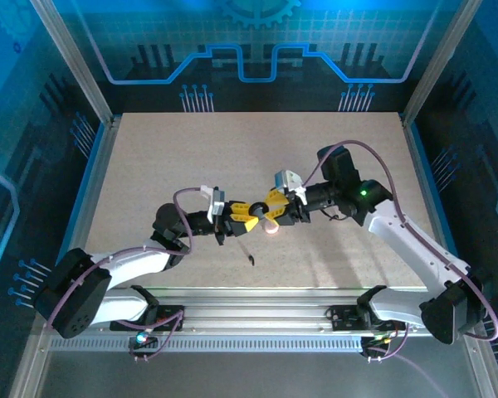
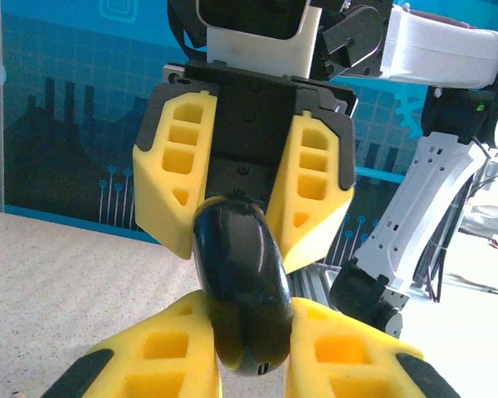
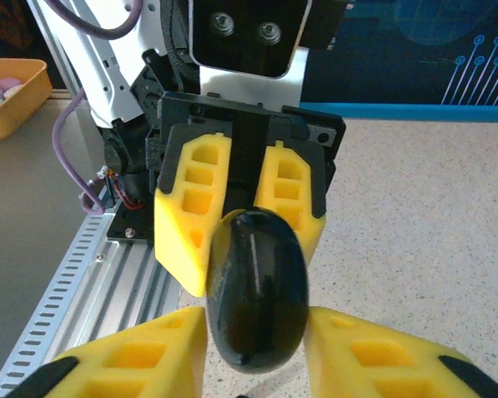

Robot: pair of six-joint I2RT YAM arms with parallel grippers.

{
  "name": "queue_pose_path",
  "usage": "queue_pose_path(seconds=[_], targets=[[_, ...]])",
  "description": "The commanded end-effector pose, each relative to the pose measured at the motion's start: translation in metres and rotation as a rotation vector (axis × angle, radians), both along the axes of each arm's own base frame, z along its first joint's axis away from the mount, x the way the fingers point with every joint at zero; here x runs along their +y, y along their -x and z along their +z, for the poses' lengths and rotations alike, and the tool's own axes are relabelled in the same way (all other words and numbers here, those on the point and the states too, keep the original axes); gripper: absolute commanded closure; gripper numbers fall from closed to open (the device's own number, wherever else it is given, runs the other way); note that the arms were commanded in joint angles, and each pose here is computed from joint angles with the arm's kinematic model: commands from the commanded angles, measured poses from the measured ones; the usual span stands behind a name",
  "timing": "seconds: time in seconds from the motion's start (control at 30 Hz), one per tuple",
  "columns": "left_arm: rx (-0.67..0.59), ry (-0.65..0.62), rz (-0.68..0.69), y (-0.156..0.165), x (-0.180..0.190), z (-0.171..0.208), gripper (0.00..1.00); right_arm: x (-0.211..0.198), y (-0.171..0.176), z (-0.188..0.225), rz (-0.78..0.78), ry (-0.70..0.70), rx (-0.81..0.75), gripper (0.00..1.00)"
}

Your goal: Insert the wireless bluetooth earbuds into the charging case

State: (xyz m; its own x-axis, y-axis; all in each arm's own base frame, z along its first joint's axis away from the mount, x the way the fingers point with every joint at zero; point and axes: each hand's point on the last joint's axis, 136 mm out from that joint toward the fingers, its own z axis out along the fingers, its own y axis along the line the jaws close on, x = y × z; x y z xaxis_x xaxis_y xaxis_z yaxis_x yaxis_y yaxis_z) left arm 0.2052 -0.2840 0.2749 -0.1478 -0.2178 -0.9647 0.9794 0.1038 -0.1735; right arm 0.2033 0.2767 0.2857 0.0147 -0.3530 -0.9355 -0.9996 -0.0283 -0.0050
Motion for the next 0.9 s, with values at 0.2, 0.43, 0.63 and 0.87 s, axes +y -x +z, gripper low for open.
queue_pose_path(seconds=[0.2,0.43,0.63,0.87], targets=[[-0.049,0.011,0.023,0.002,0.001,0.005,0.82,0.0,0.007,0.009,0.035,0.011,0.0,0.85],[-0.029,-0.067,0.092,-0.012,0.001,-0.012,0.66,-0.011,0.001,-0.005,-0.048,0.092,-0.042,0.88],[-0.04,-0.162,0.154,-0.02,0.003,-0.024,0.44,-0.025,-0.01,-0.018,-0.146,0.183,-0.109,0.88],[-0.123,-0.365,0.14,-0.019,0.004,-0.031,0.33,-0.038,-0.018,-0.028,-0.2,0.282,-0.162,0.89]])
